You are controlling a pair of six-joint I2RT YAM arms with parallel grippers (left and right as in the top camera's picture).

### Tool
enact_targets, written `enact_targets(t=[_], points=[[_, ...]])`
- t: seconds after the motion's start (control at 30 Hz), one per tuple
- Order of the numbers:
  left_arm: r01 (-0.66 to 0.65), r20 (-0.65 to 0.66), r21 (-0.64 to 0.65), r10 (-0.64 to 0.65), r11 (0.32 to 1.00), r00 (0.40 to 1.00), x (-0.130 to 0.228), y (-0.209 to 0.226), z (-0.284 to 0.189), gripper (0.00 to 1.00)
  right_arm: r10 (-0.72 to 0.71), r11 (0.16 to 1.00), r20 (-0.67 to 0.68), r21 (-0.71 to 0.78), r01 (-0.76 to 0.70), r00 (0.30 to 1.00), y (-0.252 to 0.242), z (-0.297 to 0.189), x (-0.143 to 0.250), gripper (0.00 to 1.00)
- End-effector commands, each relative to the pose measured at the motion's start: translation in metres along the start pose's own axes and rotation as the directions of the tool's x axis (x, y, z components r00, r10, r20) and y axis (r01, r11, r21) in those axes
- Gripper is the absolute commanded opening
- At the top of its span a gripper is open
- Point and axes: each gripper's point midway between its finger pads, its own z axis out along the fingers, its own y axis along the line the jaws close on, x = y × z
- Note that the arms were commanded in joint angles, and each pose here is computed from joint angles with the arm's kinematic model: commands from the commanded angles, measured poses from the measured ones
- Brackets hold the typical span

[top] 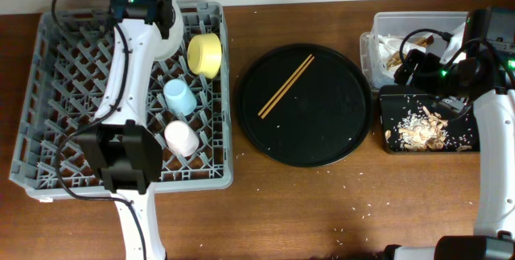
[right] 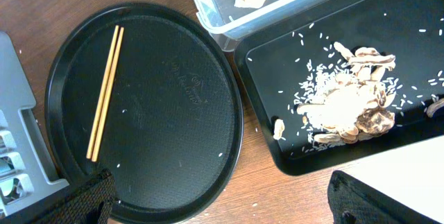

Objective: Sort waste into correct bins and load items into the dishwasher rack
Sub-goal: 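Insert the white plate upright into the rack with left gripper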

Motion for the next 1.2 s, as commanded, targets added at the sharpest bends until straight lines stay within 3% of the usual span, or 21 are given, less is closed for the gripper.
enact_targets(t=[0.0, 0.17, 0.2, 0.27, 0.3, 0.57, 0.63, 0.67, 0.73, 0.8, 0.83, 0.87, 0.9, 1.03, 1.17], points=[[-0.006, -0.005, -0.087, 0.006, 0.996, 1.0, 0.003, 0.009, 0.006, 0.01, 0.011, 1.0, 0.0, 0.014, -0.011, 1.0, -0.004, 0.001, -0.001, 0.98], [0.021, 0.02, -0.103, -0.019, 0.995, 1.0, -0.004, 0.011, 0.005, 0.01, 0.011, 1.0, 0.0, 0.014, -0.011, 1.0, -0.004, 0.001, -0.001, 0.98], [0.02, 0.021, -0.094, -0.018, 0.995, 1.0, -0.004, 0.01, 0.005, 0.04, 0.011, 1.0, 0.0, 0.014, -0.011, 1.0, -0.004, 0.001, -0.001, 0.99], [0.017, 0.024, -0.08, -0.015, 0.997, 1.0, -0.005, 0.006, 0.003, 0.39, 0.011, 1.0, 0.0, 0.014, -0.011, 1.0, -0.004, 0.001, -0.001, 0.98], [0.015, 0.026, -0.068, -0.013, 0.998, 1.0, -0.005, 0.003, 0.003, 0.44, 0.011, 1.0, 0.0, 0.014, -0.011, 1.0, -0.004, 0.001, -0.001, 0.98], [-0.012, 0.059, -0.037, 0.014, 0.999, 0.998, -0.011, -0.019, -0.016, 0.49, 0.011, 1.0, 0.0, 0.014, -0.011, 1.0, -0.004, 0.001, -0.001, 0.99], [-0.009, 0.061, -0.029, 0.011, 1.0, 0.998, -0.012, -0.019, -0.017, 0.55, 0.011, 1.0, 0.0, 0.014, -0.011, 1.0, -0.004, 0.001, -0.001, 0.99], [-0.01, 0.065, 0.006, 0.01, 1.0, 0.998, -0.013, -0.023, -0.019, 0.57, 0.011, 1.0, 0.0, 0.014, -0.011, 1.0, -0.004, 0.001, -0.001, 0.99], [-0.037, 0.077, 0.336, 0.012, 0.941, 0.997, -0.013, -0.069, -0.037, 0.61, 0.011, 1.0, 0.0, 0.014, -0.011, 1.0, -0.004, 0.001, -0.001, 0.98], [-0.053, 0.077, 0.59, 0.009, 0.805, 0.997, -0.01, -0.11, -0.058, 0.61, 0.011, 1.0, 0.0, 0.014, -0.011, 1.0, -0.004, 0.001, -0.001, 0.98], [-0.055, 0.068, 0.651, 0.014, 0.757, 0.998, -0.006, -0.122, -0.061, 0.56, 0.011, 1.0, 0.0, 0.014, -0.011, 1.0, -0.004, 0.001, -0.001, 0.98], [-0.055, 0.049, 0.683, 0.03, 0.728, 0.998, 0.0, -0.135, -0.057, 0.33, 0.011, 1.0, 0.0, 0.014, -0.011, 1.0, -0.004, 0.001, -0.001, 0.98], [-0.057, 0.039, 0.684, 0.041, 0.728, 0.998, 0.004, -0.14, -0.052, 0.22, 0.011, 1.0, 0.0, 0.014, -0.011, 1.0, -0.004, 0.001, -0.001, 0.98], [0.019, -0.031, 0.678, 0.002, 0.735, 1.0, 0.011, -0.143, -0.037, 0.01, 0.011, 1.0, 0.0, 0.014, -0.011, 1.0, -0.004, 0.001, -0.001, 0.99], [0.118, -0.108, 0.652, -0.062, 0.749, 0.992, 0.016, -0.13, -0.015, 0.01, 0.011, 1.0, 0.0, 0.014, -0.011, 1.0, -0.004, 0.001, -0.001, 0.98]])
